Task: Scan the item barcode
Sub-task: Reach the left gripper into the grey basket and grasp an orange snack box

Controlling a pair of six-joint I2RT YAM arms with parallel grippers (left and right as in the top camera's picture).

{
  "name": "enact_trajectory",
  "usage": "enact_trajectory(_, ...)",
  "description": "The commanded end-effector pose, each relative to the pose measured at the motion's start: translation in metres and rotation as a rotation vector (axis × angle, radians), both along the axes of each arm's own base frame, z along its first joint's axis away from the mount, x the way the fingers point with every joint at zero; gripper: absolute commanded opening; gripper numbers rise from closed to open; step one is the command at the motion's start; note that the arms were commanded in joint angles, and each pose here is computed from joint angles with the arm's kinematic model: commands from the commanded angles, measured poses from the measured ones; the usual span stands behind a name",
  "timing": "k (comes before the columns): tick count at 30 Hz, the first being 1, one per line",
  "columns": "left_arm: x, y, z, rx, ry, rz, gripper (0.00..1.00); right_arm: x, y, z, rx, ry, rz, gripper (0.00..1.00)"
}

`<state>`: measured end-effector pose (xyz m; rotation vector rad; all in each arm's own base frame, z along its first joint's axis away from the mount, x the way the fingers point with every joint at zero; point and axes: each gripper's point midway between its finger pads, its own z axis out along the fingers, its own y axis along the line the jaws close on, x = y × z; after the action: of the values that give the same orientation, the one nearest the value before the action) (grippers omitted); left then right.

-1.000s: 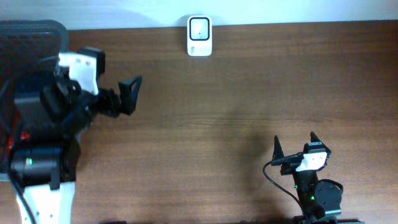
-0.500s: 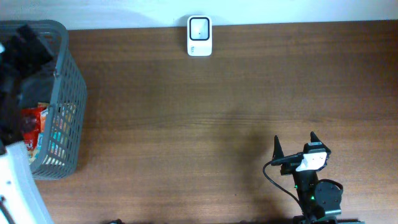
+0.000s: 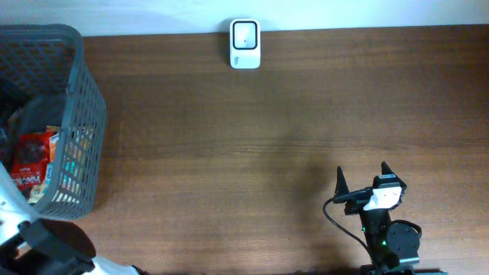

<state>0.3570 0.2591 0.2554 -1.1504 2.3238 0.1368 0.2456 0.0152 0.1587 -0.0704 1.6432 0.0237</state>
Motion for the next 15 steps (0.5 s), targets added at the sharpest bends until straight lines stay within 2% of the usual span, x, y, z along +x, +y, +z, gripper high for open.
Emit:
enact_trajectory(1, -0.007, 0.004, -0.035, -0.049, 0.118, 0.027, 0.95, 0.0, -0.003, -0.003, 0.004, 0.007, -0.018, 0.98)
enact_trajectory(4, -0.014, 0.003, -0.059, -0.086, 0.21, 0.032, 0.91, 0.0, -0.003, -0.003, 0.004, 0.007, -0.018, 0.98)
enact_trajectory(5, -0.015, 0.003, -0.067, -0.099, 0.228, 0.032, 0.85, 0.0, -0.003, -0.003, 0.004, 0.007, -0.018, 0.98)
enact_trajectory(7, -0.013, 0.004, -0.083, -0.122, 0.262, 0.031, 0.62, 0.0, -0.003, -0.003, 0.004, 0.007, -0.018, 0.98)
enact_trajectory(9, -0.011, 0.005, -0.094, -0.135, 0.283, 0.024, 0.6, 0.0, -0.003, -0.003, 0.004, 0.007, -0.018, 0.99)
enact_trajectory(11, -0.009, 0.005, -0.112, -0.165, 0.314, 0.016, 0.7, 0.0, -0.003, -0.003, 0.004, 0.007, -0.018, 0.98)
enact_trajectory(15, 0.003, -0.008, -0.14, -0.218, 0.357, -0.082, 0.67, 0.0, -0.003, -0.003, 0.004, 0.007, -0.018, 0.98)
